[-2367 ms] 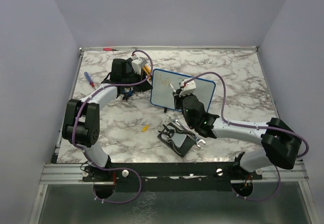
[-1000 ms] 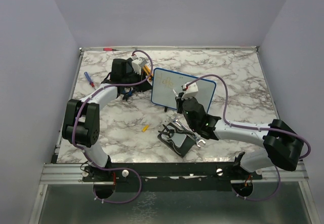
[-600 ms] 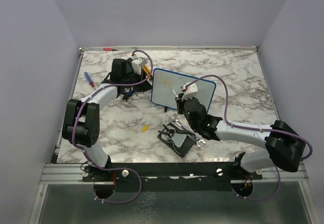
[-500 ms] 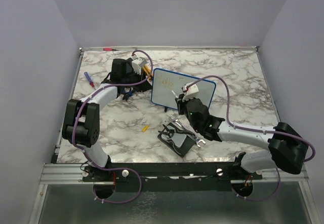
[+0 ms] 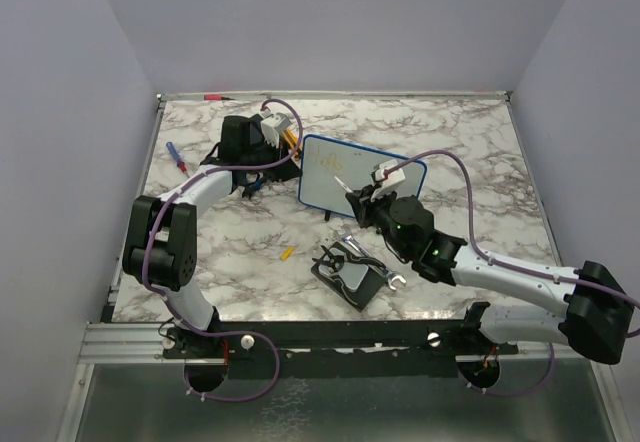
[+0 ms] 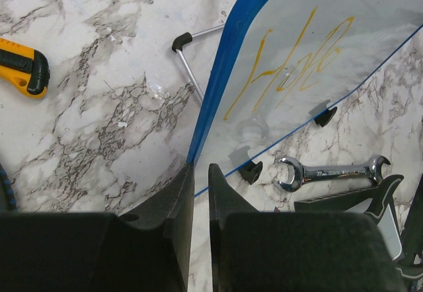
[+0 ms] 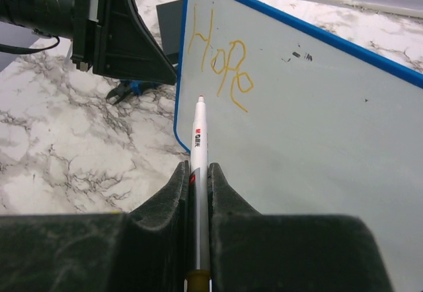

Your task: Write a sentence on the whiteboard

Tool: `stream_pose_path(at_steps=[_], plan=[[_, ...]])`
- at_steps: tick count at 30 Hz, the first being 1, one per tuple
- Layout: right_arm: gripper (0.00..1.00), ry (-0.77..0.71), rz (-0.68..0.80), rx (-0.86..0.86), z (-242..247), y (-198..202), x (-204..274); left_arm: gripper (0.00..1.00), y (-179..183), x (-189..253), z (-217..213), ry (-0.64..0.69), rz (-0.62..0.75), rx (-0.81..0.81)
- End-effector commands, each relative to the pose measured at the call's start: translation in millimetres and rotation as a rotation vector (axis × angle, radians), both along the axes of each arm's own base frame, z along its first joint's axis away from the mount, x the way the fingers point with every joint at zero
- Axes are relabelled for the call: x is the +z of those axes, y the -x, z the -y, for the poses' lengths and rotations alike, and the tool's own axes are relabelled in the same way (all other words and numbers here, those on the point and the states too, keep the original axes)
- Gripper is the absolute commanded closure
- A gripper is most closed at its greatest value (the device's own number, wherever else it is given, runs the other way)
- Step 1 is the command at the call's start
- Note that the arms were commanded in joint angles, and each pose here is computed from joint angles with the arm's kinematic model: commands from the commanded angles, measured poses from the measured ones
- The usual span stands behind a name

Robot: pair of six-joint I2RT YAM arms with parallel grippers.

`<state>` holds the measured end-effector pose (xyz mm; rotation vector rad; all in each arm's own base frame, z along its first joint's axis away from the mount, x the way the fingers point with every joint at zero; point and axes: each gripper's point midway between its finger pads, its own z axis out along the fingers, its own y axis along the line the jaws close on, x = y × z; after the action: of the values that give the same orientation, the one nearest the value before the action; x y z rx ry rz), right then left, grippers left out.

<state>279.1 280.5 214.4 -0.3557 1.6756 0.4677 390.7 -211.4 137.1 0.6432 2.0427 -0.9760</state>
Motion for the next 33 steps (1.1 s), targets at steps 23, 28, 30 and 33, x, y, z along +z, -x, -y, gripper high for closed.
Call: stream_pose_path(at_steps=[23, 28, 30, 33], plan=[[1.00, -0.070, -0.039, -0.102, 42, -23, 6, 0.84, 3, 12, 9, 0.001, 0.034, -0.028], [1.00, -0.072, -0.021, -0.139, 44, -30, 7, 0.84, 4, 12, 9, 0.000, 0.033, -0.030], [1.00, -0.071, -0.010, -0.161, 46, -34, 9, 0.84, 4, 12, 9, 0.000, 0.034, -0.030], [1.00, -0.072, 0.003, -0.177, 48, -37, 12, 0.84, 4, 12, 9, 0.001, 0.032, -0.030]])
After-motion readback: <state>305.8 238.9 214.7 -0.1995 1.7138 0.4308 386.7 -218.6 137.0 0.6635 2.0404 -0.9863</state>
